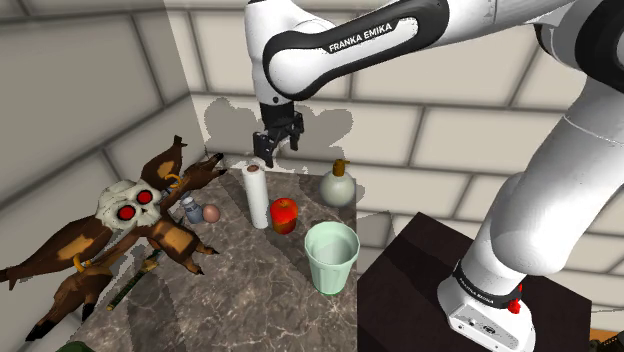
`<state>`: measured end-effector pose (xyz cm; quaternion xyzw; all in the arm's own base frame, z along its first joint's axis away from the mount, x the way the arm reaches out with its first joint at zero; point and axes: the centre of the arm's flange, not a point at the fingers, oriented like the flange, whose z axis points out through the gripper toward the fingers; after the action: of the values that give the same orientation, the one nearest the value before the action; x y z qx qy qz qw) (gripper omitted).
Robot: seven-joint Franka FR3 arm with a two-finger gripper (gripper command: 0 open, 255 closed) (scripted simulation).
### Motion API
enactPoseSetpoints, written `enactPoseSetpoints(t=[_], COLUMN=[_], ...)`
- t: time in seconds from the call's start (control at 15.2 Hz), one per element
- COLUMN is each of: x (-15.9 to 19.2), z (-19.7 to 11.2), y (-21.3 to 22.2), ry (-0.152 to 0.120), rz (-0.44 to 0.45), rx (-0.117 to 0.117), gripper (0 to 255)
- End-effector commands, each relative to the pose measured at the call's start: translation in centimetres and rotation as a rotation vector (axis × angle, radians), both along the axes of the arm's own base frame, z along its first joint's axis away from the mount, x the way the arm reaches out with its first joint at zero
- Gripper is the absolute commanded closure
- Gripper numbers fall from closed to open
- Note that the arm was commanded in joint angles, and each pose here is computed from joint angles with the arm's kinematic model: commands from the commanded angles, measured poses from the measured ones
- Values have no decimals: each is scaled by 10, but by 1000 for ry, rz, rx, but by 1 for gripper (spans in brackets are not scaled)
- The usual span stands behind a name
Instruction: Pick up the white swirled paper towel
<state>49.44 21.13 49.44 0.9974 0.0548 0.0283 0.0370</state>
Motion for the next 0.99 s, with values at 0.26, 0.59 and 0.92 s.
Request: enactPoseSetpoints(t=[0.26, 0.59, 0.92], x=[43, 43, 43], z=[-15, -41, -55], y=[52, 52, 52], ry=[-17, -17, -18], rz=[8, 8, 8], rx=[10, 10, 10], gripper=[0, 0, 255])
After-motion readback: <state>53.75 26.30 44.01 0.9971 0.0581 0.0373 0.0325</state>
